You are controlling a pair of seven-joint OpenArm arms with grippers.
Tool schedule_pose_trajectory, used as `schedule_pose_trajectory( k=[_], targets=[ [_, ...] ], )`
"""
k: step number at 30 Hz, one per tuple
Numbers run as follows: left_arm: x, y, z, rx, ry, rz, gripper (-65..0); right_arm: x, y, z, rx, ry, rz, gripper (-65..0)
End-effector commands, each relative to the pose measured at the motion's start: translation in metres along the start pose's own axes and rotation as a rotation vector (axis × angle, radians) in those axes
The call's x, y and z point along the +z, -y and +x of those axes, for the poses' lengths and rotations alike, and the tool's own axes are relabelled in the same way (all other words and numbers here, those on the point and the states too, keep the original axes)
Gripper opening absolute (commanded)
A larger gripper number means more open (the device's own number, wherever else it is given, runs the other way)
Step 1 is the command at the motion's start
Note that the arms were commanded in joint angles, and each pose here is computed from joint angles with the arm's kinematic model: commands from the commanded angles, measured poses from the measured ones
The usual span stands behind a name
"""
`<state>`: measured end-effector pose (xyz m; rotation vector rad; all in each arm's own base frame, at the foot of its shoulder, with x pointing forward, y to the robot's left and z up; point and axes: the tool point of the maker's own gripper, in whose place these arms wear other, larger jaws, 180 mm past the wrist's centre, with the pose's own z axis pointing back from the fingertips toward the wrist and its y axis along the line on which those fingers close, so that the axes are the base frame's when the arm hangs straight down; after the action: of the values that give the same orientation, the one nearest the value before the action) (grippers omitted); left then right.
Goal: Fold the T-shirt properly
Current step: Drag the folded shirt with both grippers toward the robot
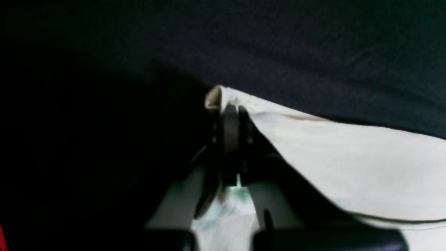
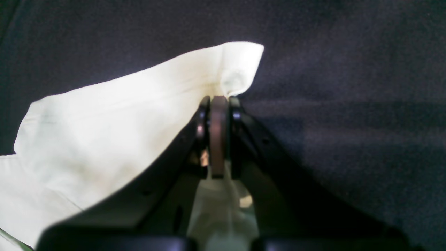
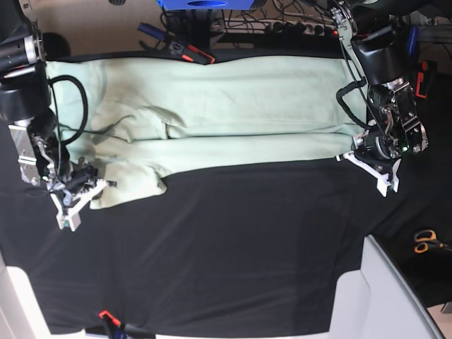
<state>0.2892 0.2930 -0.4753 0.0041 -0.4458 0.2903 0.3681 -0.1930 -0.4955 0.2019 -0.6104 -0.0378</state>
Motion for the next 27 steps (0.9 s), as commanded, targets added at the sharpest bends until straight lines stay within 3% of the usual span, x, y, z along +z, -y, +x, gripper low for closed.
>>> schedule_pose_trajectory(
  k=[1, 13, 18, 27],
  targets=[
    [0.007, -0.003, 0.021, -0.008, 0.055, 0.008, -65.0, 0.004, 0.002, 0.025, 0.007, 0.055, 0.004, -65.0],
    [0.028, -0.007, 0.036, -0.046, 0.128, 0.036, -65.0, 0.024, -0.027, 0.056, 0.06, 0.173, 0.047, -65.0],
    [0.026, 0.004, 0.025, -0.121, 0.109, 0.029, -65.0, 0.031, -0.002, 0.055, -0.044, 0.131, -0.01, -65.0],
    [0.043, 0.016, 0.026, -0.197, 0.151, 0.03, -65.0, 0.055, 0.019, 0.046, -0.107, 0.122, -0.036, -65.0]
  ],
)
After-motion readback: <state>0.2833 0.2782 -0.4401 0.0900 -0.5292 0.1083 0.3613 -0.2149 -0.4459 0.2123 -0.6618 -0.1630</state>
